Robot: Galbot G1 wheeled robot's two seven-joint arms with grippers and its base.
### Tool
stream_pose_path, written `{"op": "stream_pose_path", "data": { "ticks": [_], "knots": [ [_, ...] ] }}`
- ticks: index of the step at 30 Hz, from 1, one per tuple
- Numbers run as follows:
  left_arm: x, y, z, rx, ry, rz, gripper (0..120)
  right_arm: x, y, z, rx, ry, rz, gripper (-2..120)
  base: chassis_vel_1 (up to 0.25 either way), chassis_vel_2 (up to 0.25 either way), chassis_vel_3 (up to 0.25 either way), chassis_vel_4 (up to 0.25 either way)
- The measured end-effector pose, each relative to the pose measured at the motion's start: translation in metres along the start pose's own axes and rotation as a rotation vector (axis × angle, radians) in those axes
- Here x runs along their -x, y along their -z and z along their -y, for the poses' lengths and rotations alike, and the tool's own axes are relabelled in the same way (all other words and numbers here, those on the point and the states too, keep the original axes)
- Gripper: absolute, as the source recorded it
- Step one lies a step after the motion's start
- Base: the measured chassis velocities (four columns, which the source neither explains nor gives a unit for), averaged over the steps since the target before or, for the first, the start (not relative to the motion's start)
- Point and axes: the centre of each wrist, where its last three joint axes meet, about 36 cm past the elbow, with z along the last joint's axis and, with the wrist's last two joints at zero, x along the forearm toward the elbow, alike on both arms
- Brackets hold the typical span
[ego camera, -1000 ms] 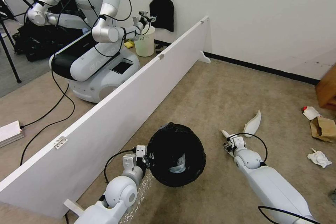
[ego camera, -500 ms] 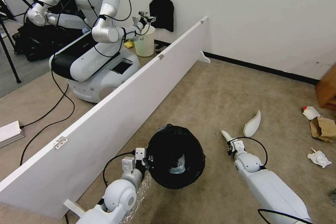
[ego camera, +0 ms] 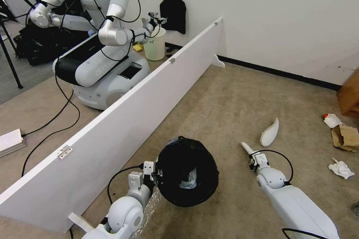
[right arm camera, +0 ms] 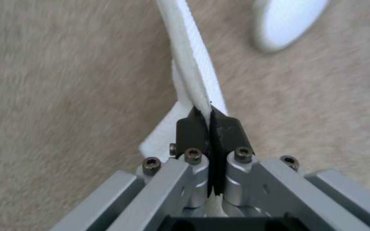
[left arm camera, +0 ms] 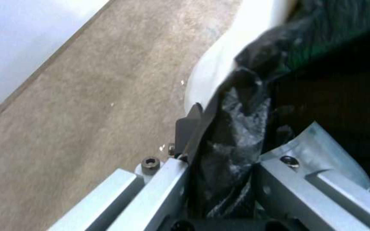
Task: Pick up the trash bin, then pick up the garbage from the floor and place it into the trash bin.
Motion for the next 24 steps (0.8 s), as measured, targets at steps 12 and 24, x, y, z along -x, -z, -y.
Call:
{"op": "stream_pose_path", "data": {
  "ticks": [12,24],
  "knots": [
    [0.01,0.02,-0.005,0.007,-0.068,-0.007,0,-0.045,0.013,0.072,-0.028,-0.072,0.12,0,0.0,0.0,0.0,0.0],
    [0.026,0.037,0.013,-0.006,-0.129,-0.045,0,-0.12,0.032,0.154,-0.12,-0.094,0.336,0,0.0,0.0,0.0,0.0]
  ]
}}
